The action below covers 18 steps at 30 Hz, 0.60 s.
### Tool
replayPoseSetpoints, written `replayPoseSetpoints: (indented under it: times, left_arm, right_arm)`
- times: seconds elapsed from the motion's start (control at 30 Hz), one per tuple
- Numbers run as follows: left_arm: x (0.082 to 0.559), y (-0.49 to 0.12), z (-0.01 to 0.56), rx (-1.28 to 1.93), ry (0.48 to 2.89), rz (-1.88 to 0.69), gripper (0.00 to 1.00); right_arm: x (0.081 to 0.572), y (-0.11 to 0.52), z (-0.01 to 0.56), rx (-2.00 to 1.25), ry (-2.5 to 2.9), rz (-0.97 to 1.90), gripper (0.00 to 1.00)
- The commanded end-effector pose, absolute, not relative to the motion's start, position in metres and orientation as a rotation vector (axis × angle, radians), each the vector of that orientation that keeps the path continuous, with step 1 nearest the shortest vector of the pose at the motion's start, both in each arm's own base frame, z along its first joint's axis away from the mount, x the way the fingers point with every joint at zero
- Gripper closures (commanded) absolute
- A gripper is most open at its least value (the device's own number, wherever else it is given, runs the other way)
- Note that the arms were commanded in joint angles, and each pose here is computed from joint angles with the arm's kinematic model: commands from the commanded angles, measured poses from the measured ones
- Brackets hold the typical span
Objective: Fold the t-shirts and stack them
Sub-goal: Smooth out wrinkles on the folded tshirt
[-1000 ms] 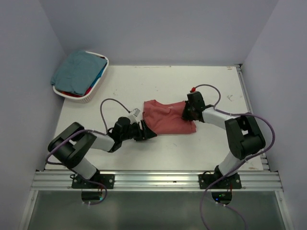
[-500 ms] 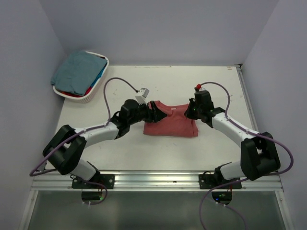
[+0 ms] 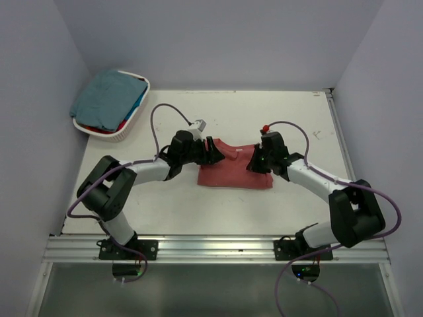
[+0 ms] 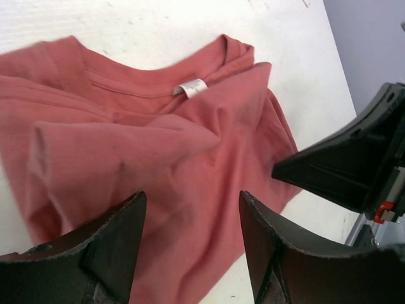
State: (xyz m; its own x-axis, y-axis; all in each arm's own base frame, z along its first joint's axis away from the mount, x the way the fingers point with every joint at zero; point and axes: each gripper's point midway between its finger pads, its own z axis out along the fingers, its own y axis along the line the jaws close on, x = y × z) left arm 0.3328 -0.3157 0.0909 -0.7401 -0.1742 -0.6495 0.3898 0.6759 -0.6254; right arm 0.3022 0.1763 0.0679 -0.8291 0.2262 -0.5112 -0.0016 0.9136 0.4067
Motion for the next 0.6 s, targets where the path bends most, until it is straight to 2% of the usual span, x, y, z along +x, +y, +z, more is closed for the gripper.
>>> replayPoseSetpoints:
  times: [0.0,0.3,0.57]
  left_arm:
    - [0.361,-0.296,0.085,0.133,2.151,-0.964,0.36]
    - [0.404,-0.281,0.033,0.04,2.199,-0.941,0.38]
    - [0.42,-0.286,0.009,-0.039,2.216,-1.036,0.42]
  right_arm:
    - [0.303,0.178,0.062,0.17,2.504,0.53,1.0]
    - [0.305,0.179,0.062,0.163,2.511,0.517,1.0]
    - [0.302,0.173,0.067,0.157,2.51,0.477,1.0]
